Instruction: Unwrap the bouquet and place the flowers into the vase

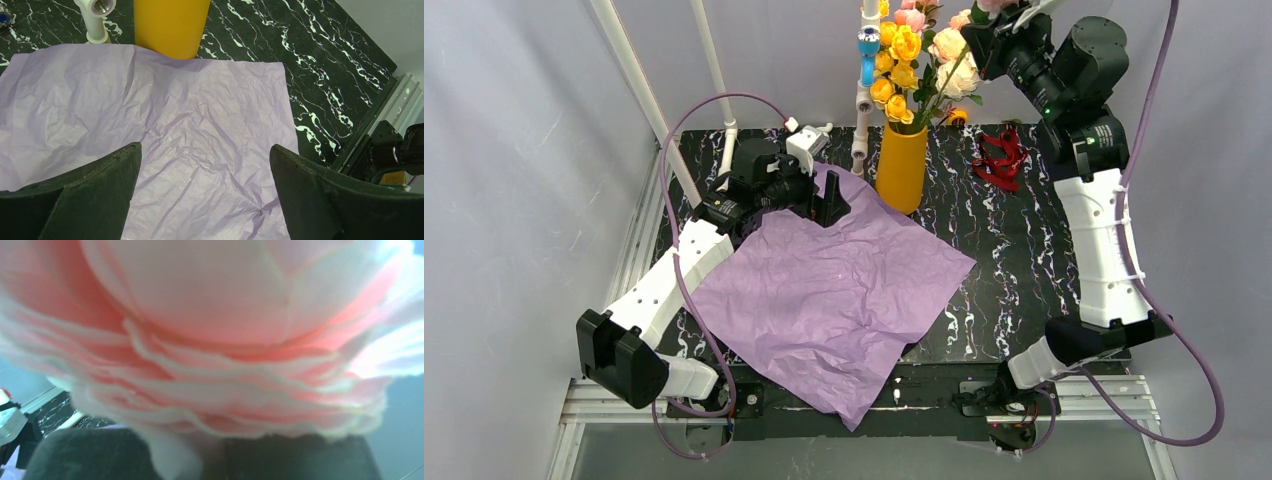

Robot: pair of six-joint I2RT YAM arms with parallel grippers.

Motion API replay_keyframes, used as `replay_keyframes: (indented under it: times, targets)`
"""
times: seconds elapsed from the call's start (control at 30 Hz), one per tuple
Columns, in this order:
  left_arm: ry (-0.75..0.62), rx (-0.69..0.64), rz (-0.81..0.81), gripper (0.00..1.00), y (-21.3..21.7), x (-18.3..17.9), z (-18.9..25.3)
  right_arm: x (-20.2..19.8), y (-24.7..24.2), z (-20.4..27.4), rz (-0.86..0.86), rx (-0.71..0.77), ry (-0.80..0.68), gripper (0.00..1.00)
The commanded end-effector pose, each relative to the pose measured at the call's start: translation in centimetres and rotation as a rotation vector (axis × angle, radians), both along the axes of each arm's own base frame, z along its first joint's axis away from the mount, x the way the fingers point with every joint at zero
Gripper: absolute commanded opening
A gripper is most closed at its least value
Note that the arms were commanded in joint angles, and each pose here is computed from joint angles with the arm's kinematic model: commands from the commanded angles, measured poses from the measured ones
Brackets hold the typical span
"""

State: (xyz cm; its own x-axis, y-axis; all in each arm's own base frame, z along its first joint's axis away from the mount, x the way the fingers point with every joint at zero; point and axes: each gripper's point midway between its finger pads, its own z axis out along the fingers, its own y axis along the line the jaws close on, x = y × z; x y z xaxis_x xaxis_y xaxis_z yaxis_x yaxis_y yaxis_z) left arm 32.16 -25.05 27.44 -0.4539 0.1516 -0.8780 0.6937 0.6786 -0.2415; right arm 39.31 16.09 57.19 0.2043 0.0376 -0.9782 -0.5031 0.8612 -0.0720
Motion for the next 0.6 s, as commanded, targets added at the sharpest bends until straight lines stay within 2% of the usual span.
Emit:
replay_keyframes:
  times: [0.0,0.33,0.57]
  targets:
    - [-0.054,-0.011,0.002,1.00,0.5,-0.5,1.3,0.4,-0.3,3.8,-0.017,0.073,-0.115,0.01]
    - [-0.050,0.003,0.025,1.00,1.2,-0.2,0.5,3.7,1.2,0.7,0.008,0.094,-0.034,0.01]
    - [-0.033,0.016,0.034,1.00,1.5,-0.1,-0.4,5.9,1.7,-4.7,-0.003,0.012,0.053,0.01]
